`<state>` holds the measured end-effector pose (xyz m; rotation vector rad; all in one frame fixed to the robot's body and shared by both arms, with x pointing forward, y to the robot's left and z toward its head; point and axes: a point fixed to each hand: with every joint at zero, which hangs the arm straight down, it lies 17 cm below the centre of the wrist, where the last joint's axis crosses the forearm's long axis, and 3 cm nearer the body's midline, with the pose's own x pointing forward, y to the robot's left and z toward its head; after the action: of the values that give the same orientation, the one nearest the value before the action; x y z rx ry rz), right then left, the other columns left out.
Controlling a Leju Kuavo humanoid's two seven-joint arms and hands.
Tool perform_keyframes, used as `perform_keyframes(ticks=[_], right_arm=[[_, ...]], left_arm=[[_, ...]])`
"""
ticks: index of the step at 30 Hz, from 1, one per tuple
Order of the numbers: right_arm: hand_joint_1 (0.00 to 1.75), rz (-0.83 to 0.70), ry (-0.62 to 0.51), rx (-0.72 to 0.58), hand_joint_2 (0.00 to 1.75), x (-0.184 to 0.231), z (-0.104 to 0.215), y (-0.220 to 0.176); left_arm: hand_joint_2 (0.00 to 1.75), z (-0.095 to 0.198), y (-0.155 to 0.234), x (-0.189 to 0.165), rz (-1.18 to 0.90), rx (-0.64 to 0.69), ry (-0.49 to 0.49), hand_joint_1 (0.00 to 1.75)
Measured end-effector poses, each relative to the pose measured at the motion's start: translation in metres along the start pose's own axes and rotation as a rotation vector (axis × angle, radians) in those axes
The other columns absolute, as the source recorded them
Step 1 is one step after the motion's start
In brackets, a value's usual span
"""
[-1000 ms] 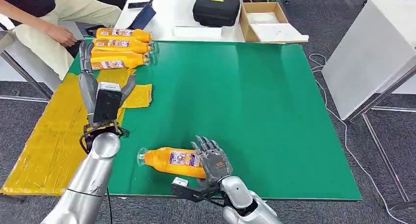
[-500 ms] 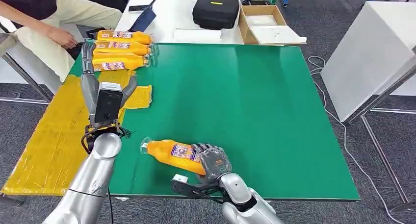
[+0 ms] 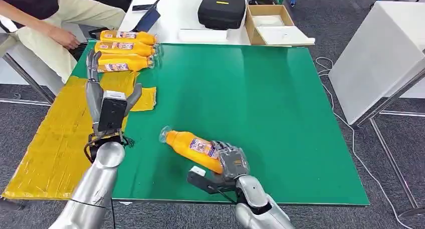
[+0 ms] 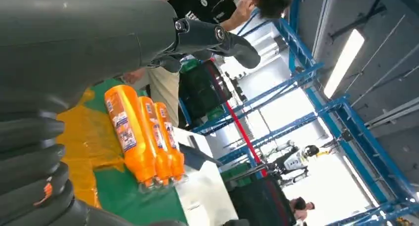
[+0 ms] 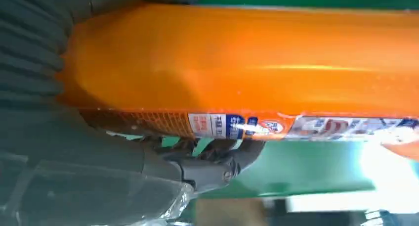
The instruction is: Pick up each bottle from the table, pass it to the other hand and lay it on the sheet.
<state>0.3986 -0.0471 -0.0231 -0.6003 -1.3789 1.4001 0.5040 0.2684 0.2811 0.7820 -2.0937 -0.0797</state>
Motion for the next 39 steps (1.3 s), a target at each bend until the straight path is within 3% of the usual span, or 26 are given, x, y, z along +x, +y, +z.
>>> perform_keyframes(ticks=[8,14,18,25,28,39], right_arm=[[1.75,-0.097,0.028,-0.110,1.75,-0.014,0.004,-0.024],[1.75,-0.247,-0.042,-0.380,1.75,-0.008,0.002,-0.092],[1.75,-0.291,-0.047,-0.476,1.75,-0.012,0.002,-0.119],[1.75,-0.326,-0.138,-0.661,1.75,-0.003,0.008,-0.170],[1.75,-0.341,-0.149,-0.711,1.75,-0.003,0.009,-0.187],[1.75,-0.319,-0.219,-0.853,1.75,0.017,0.017,-0.233]], left_arm=[[1.75,0.013,-0.004,0.000,0.051,-0.022,0.026,0.00],[1.75,0.021,-0.037,0.013,0.356,-0.164,0.099,0.00],[1.75,0.023,-0.051,0.026,0.443,-0.215,0.105,0.00],[1.75,0.042,-0.112,0.069,0.776,-0.459,0.183,0.00],[1.75,0.053,-0.131,0.096,0.851,-0.547,0.166,0.00],[1.75,0.062,-0.157,0.143,0.912,-0.645,0.127,0.00]])
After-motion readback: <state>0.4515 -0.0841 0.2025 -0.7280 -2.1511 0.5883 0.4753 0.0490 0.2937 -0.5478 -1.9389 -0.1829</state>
